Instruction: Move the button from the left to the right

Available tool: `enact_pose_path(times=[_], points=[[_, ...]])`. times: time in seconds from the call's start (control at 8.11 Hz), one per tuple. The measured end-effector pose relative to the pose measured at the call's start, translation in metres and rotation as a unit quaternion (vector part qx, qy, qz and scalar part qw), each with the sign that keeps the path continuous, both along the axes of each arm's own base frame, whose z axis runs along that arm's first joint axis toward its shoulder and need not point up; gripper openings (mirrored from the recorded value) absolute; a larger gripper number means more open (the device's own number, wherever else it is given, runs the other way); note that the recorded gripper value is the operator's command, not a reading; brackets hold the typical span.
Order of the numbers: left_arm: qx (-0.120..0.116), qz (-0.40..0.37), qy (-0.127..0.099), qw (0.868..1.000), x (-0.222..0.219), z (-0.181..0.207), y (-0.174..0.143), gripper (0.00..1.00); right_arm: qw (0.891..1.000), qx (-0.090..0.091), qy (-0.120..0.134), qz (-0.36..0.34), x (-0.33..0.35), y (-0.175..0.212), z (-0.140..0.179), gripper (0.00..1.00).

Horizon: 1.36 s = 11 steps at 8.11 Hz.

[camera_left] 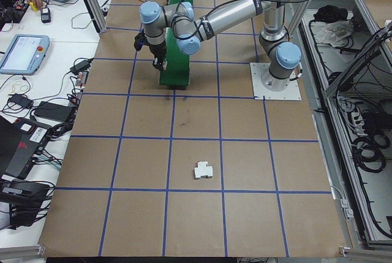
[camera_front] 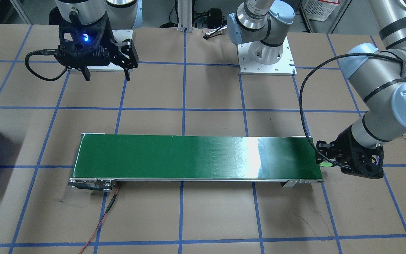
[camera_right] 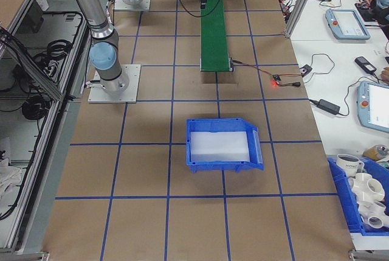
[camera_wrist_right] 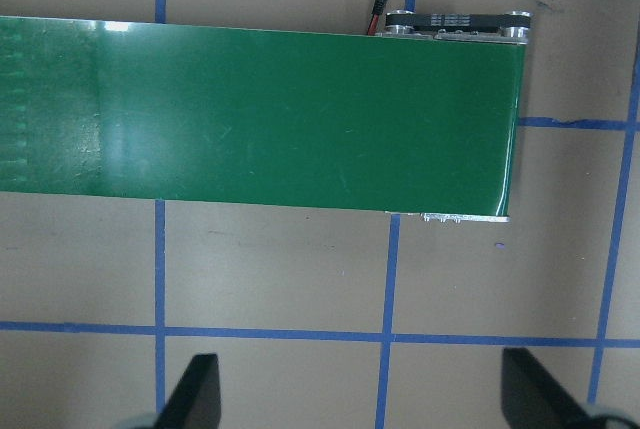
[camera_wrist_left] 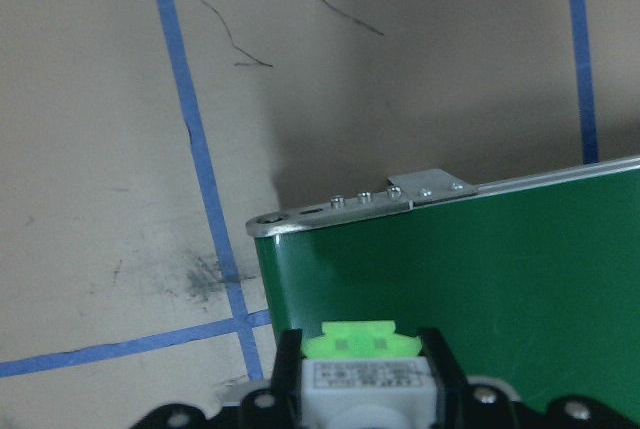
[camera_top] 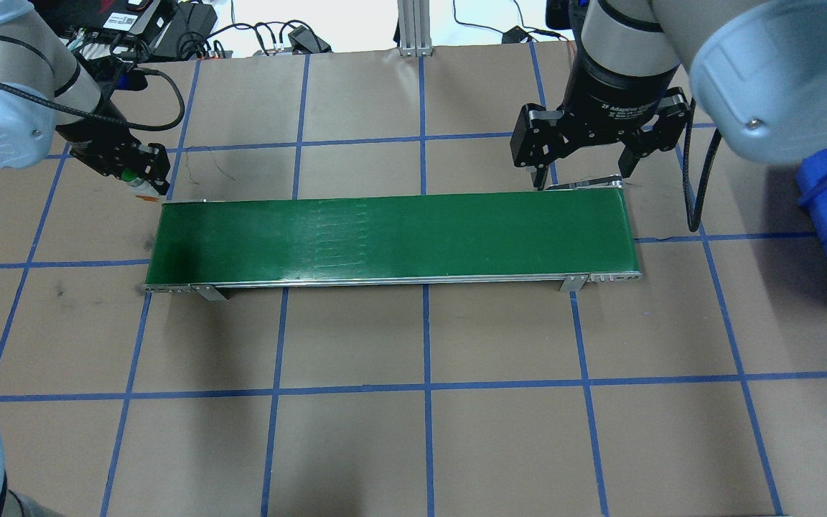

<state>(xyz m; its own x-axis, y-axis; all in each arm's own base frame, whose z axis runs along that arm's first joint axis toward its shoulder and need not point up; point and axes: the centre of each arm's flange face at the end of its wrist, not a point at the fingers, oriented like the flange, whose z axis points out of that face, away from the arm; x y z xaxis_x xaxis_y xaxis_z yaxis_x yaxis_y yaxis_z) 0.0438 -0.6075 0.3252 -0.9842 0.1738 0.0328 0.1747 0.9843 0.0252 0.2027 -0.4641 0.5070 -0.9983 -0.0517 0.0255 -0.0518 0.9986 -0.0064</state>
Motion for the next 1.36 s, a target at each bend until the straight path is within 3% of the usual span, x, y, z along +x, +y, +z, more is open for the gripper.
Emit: enact_pose_path(times=[0.25, 0.74, 0.86, 0.99, 1.11, 1.36], points=[[0.022, 0.022, 0.015, 0.999, -0.006, -0.028, 0.009, 0.0, 1.0, 0.004, 0.001, 0.0, 0.0, 0.001, -0.003, 1.0], [0.043, 0.033, 0.017, 0.998, -0.007, -0.061, 0.016, 0.01, 1.0, 0.005, 0.001, 0.0, 0.0, 0.001, -0.005, 1.0], [0.046, 0.034, 0.018, 0.998, -0.007, -0.066, 0.015, 0.23, 1.0, 0.005, 0.001, 0.0, 0.0, 0.001, -0.005, 1.0], [0.049, 0.036, 0.018, 0.998, -0.007, -0.069, 0.014, 0.7, 1.0, 0.006, 0.001, 0.0, 0.0, 0.001, -0.005, 1.0], [0.05, 0.044, 0.017, 0.998, -0.007, -0.07, 0.014, 0.97, 1.0, 0.006, 0.001, 0.0, 0.0, 0.001, -0.005, 1.0], [0.049, 0.06, 0.015, 0.997, -0.007, -0.066, 0.015, 1.0, 1.0, 0.007, 0.001, 0.001, 0.0, 0.001, -0.006, 1.0]])
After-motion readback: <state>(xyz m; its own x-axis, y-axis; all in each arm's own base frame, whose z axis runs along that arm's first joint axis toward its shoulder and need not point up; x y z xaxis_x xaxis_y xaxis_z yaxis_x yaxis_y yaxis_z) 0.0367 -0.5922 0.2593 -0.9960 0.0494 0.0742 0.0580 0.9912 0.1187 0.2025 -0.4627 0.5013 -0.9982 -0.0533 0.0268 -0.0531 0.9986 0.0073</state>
